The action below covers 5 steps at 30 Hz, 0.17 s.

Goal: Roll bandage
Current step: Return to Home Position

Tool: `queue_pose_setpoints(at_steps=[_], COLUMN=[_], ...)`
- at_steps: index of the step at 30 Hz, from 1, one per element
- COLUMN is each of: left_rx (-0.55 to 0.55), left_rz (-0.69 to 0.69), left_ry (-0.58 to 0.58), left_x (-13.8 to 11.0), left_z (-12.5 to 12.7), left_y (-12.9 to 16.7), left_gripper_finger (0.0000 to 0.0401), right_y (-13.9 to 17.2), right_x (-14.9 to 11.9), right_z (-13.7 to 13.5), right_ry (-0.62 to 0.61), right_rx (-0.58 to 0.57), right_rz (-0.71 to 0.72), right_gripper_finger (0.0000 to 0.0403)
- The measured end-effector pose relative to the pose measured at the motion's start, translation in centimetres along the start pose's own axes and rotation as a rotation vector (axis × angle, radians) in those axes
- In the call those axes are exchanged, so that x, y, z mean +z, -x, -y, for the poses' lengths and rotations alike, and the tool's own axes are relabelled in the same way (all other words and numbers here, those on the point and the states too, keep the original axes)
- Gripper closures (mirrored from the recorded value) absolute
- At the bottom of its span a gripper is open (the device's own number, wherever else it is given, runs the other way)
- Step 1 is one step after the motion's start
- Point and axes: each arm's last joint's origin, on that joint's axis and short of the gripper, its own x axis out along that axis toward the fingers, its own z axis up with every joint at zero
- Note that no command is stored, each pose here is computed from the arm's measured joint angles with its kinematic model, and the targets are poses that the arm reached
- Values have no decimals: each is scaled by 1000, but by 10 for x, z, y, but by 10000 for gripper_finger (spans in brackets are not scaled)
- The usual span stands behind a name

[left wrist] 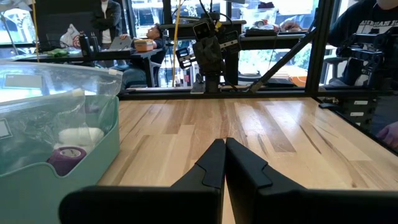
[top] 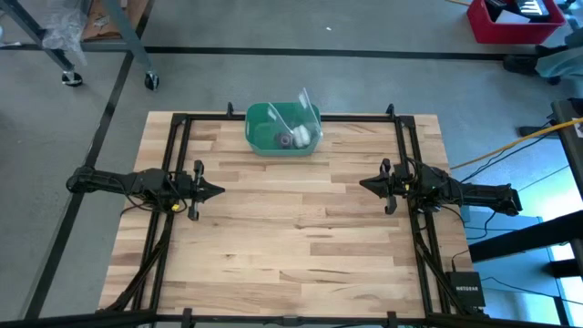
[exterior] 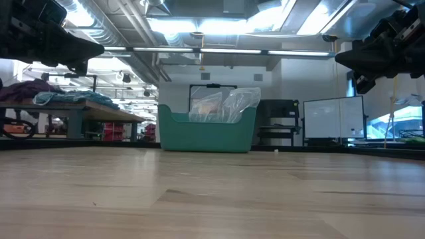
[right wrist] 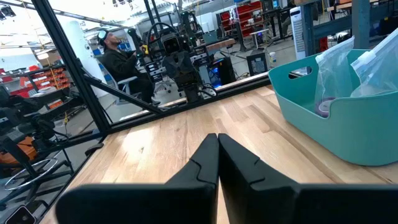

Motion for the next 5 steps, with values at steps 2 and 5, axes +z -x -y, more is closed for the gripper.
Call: queue_pose_setpoints(at_steps=[2,5], left_rx=[0,0], left_rz=[0,0], left_ry=[0,0], left_x=[0,0], left_z=[0,0], left_y=[0,0], left_gripper_finger=[397,397], right_y=[0,0], right_x=[0,0], right_z=[0,0], right_ry=[0,0], right_rx=[0,0], right_rz=[0,0], right_gripper_finger=[391,391])
